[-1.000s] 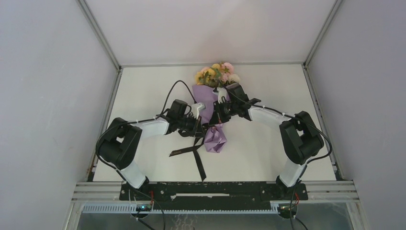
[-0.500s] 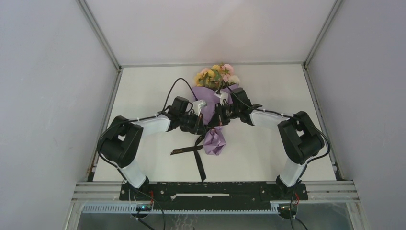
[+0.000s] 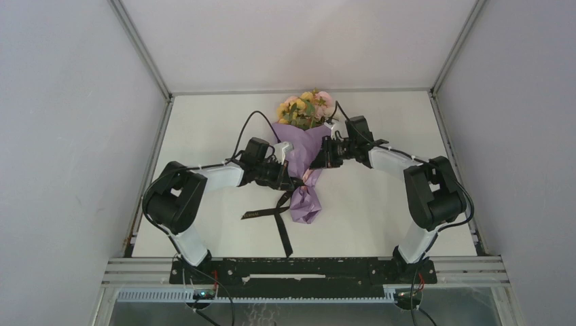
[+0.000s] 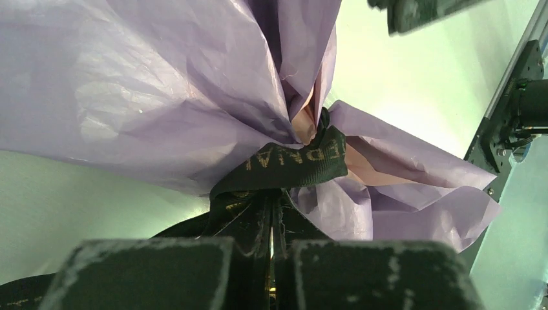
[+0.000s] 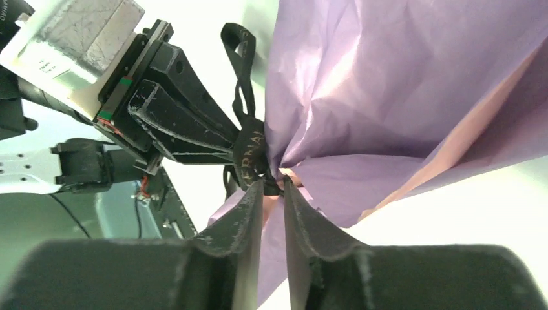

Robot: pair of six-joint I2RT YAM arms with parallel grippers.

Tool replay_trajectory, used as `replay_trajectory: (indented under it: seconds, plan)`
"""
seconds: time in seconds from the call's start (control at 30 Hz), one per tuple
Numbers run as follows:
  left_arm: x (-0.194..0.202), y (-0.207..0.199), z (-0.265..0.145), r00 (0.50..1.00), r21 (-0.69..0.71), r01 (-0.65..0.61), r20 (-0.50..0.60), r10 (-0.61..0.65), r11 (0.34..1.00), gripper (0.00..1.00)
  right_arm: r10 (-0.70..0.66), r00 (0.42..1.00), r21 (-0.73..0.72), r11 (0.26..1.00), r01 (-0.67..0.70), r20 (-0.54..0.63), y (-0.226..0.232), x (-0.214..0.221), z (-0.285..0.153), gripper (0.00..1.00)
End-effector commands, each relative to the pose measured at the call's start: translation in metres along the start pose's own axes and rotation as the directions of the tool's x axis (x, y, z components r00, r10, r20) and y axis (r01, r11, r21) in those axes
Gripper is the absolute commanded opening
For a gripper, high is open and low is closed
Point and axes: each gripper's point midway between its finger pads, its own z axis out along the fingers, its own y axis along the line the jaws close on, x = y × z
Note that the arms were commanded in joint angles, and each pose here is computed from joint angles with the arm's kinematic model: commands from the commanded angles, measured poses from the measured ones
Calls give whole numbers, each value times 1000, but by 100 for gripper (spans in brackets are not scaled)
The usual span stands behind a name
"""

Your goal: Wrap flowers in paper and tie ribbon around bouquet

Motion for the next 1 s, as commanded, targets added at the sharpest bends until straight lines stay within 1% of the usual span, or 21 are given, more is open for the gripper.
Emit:
replay_trajectory:
  seconds: [0.0,0.1,0.17,0.27,0.4,0.47,0.63,0.73,0.8,0.9,0.97]
  plan:
    - [-26,-9,3,997,29,-47,56,45,998,0,-104,994,31,994,104,-20,7,-13,1,23]
    - [-24,-11,4,998,34,-49,49,47,998,0,-130,986,50,990,135,-101,4,3,18,19]
    - [-24,-11,4,998,33,-48,48,47,998,0,-130,982,49,989,138,-134,3,10,25,18]
    - [-25,-12,4,998,34,-51,50,49,998,0,-128,980,65,988,139,-151,-3,13,31,16]
    - [-23,-12,3,998,33,-50,48,49,998,0,-129,981,89,986,143,-142,-11,9,27,15]
    - [-24,-12,3,998,33,-50,48,49,998,0,-134,981,100,984,149,-143,-15,8,27,15]
    - [-26,-12,4,997,32,-54,53,52,998,0,-144,972,84,983,162,-186,-18,21,36,16]
    - [-25,-12,3,997,34,-53,52,51,998,0,-153,972,77,983,169,-179,-16,17,36,18]
    - [-25,-12,4,997,34,-54,51,52,998,0,-165,975,63,982,176,-150,-9,4,30,21]
    - [-24,-11,4,997,35,-54,49,53,998,0,-171,982,9,985,172,-81,6,-18,13,29]
    - [-24,-12,5,997,36,-55,48,53,998,0,-178,983,23,984,179,-48,8,-28,3,30]
